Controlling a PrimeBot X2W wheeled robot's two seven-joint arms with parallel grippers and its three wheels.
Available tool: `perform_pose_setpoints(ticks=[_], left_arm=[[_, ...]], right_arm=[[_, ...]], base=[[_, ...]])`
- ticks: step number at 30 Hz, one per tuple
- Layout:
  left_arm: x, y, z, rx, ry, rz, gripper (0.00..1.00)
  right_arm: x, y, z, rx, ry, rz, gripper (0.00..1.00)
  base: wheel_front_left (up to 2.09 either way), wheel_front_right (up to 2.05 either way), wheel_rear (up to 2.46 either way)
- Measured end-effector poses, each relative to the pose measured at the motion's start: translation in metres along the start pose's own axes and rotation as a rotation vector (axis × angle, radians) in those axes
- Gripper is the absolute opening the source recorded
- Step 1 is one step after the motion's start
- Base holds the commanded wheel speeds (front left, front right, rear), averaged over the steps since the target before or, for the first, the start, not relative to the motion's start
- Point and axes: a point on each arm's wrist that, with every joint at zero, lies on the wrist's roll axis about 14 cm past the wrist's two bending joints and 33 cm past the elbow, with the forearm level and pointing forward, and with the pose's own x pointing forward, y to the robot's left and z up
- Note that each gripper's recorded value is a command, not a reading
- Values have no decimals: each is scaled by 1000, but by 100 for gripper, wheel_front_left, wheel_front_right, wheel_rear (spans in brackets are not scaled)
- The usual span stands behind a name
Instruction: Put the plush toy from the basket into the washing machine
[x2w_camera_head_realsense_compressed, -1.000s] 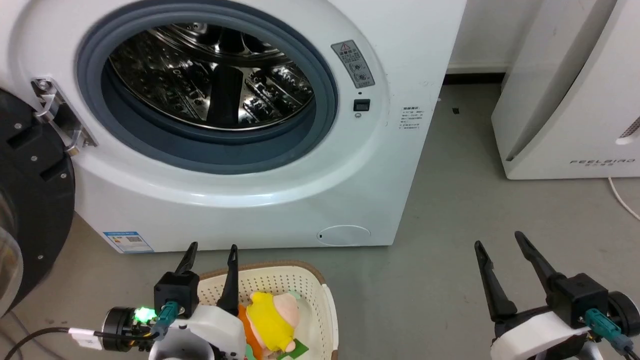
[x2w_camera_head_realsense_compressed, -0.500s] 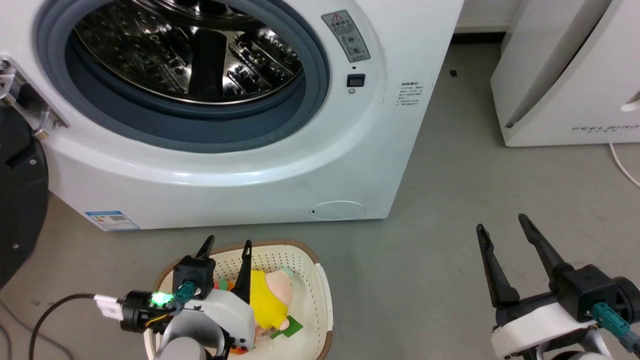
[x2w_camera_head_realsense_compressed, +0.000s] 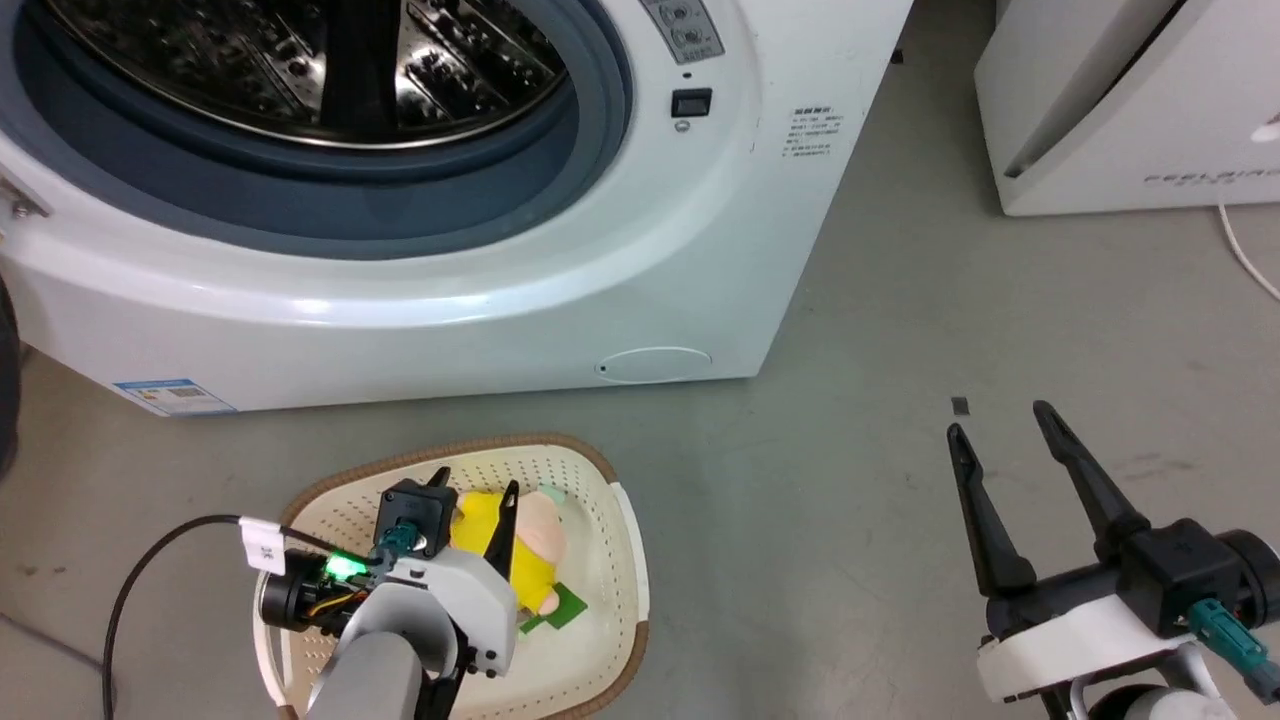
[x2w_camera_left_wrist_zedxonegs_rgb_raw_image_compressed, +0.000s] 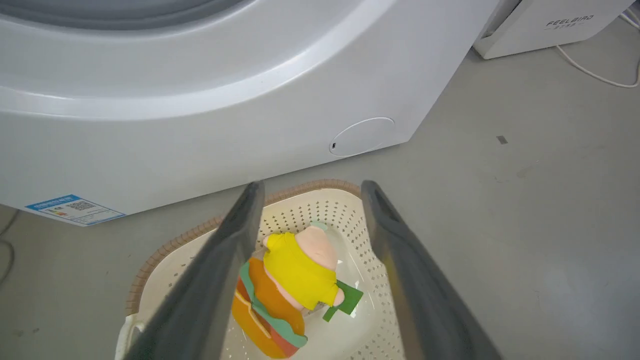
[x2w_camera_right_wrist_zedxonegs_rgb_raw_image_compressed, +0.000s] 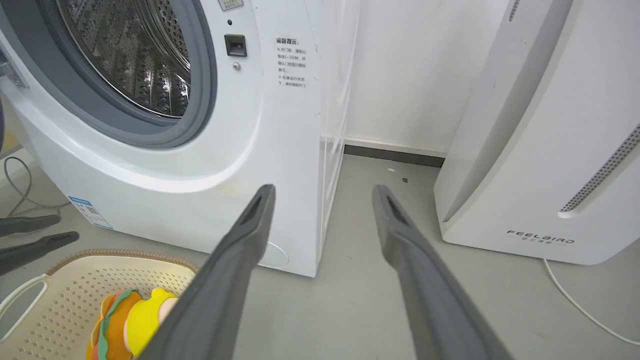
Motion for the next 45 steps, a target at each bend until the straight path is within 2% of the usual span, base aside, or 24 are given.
perform_pose_setpoints(ticks=[32, 45], left_arm=[[55, 24, -150, 24, 541, -41, 100], [83, 22, -194, 62, 662, -88, 100]], right_arm=[[34, -13, -66, -18, 110, -22, 100], [38, -23, -102, -20, 178, -50, 100]], base=[[0, 0, 0], [0, 0, 0]])
